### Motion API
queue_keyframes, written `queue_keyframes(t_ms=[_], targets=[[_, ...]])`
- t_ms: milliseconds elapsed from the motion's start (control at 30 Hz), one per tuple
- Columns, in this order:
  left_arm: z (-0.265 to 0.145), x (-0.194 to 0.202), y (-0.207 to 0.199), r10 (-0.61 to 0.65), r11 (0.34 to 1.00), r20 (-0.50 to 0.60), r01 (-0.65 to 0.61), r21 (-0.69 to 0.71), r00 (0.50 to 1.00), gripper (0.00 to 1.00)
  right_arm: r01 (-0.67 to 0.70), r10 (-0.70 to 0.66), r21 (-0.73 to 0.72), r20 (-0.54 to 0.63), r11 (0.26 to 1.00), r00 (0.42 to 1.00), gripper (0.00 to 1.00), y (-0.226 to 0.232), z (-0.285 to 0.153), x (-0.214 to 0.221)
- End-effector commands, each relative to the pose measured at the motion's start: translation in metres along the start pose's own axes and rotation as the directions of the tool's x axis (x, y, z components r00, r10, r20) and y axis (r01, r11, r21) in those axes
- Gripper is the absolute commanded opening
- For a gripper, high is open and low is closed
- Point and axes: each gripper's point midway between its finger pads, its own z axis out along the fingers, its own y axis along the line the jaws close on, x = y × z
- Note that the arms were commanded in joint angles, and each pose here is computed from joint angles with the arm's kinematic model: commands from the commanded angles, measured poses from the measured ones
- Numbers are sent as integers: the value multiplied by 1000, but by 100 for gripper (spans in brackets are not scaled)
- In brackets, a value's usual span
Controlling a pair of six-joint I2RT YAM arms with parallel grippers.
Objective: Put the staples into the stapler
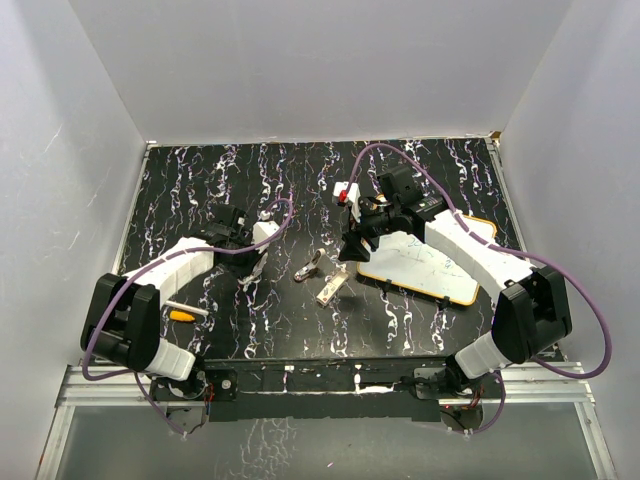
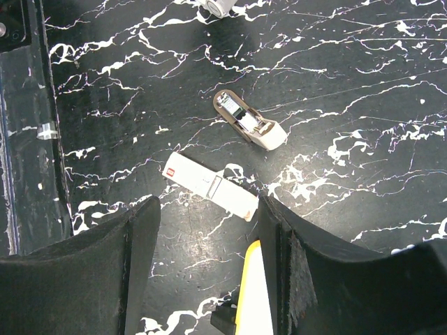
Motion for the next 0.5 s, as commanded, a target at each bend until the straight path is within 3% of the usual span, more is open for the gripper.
queue_keyframes(t_ms=[0,467], targets=[[-5,-8,1,6,1000,14,-6,1,1000,0,54,-55,16,51,998,997,60,-1,-6,-17],[-13,-16,3,-8,1000,29,8,-8,1000,0,49,-50,10,45,999,998,60,-1,-5,-15]])
